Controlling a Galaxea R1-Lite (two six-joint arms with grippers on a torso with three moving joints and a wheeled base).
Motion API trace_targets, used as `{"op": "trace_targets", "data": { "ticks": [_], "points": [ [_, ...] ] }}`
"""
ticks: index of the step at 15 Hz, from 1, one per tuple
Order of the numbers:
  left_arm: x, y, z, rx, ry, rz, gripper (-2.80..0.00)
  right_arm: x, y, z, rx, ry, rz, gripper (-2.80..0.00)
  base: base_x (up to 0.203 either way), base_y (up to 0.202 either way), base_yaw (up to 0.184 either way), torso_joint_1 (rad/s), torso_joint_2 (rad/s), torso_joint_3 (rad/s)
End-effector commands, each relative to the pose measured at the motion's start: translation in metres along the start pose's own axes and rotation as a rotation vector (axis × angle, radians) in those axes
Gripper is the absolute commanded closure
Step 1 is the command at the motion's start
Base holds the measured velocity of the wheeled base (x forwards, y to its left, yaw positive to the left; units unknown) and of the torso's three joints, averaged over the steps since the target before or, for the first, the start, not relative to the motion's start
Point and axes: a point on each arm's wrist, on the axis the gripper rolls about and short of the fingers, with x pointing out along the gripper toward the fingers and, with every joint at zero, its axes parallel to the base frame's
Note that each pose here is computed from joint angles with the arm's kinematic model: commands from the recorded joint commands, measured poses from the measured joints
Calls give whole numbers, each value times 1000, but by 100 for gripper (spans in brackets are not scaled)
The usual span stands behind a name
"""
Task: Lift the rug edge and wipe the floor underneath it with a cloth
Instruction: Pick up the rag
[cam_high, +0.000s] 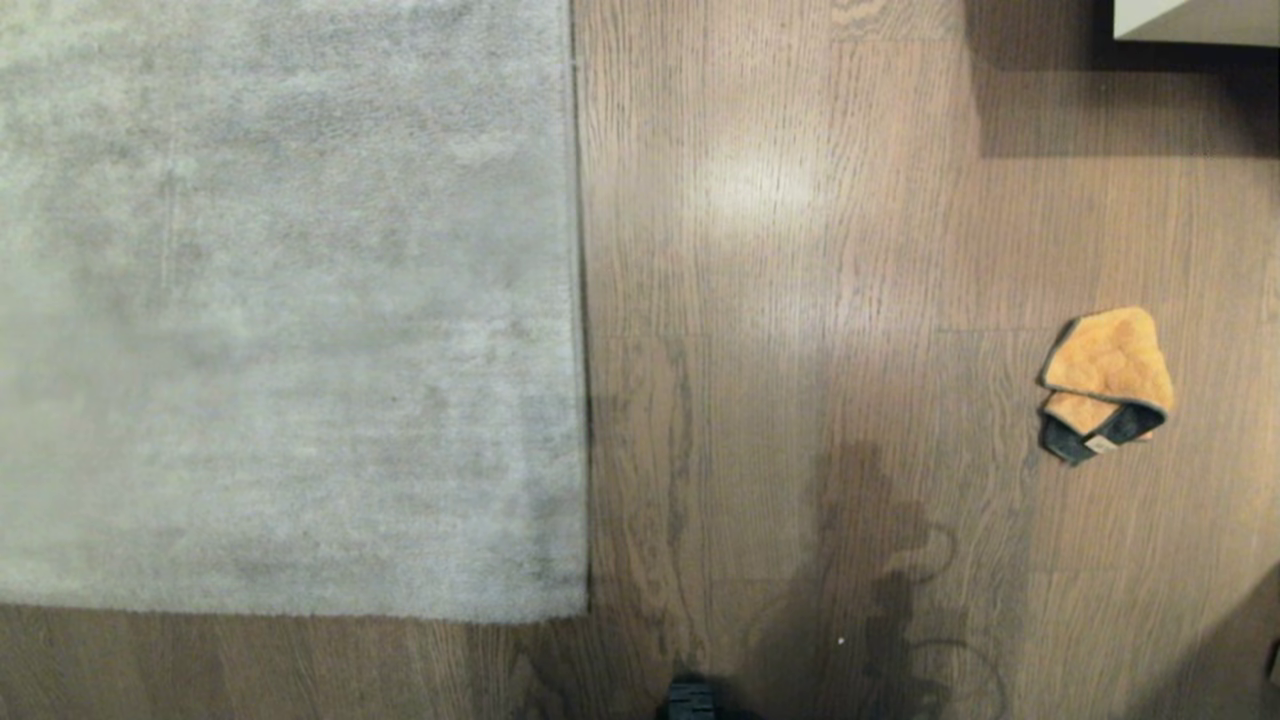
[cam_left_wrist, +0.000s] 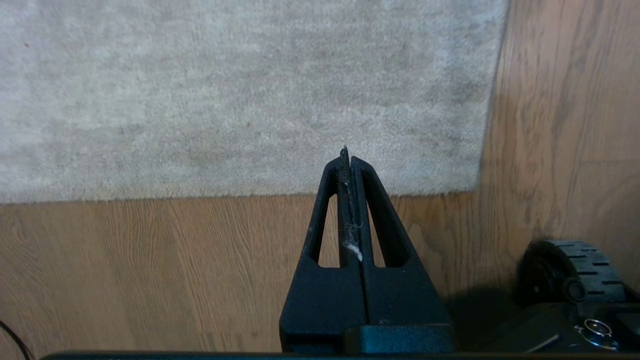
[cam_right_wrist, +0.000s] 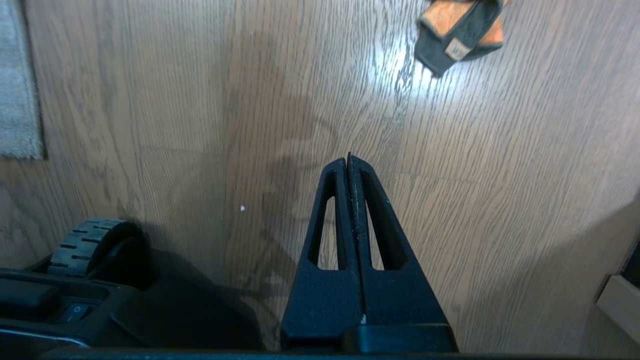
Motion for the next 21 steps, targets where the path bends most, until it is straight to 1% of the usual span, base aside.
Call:
{"op": "trace_targets", "data": {
  "ticks": [1, 6, 21],
  "points": [
    [0, 0, 0, 0, 2, -1, 0, 0, 0, 0, -1, 2, 1, 0, 0, 0, 0, 0, 4, -196],
    [0, 0, 0, 2, 1, -1, 0, 0, 0, 0, -1, 2, 0, 0, 0, 0, 0, 5, 4, -114],
    [0, 0, 0, 2, 0, -1, 0, 0, 0, 0, -1, 0, 0, 0, 0, 0, 0, 0, 0, 0]
  ]
}}
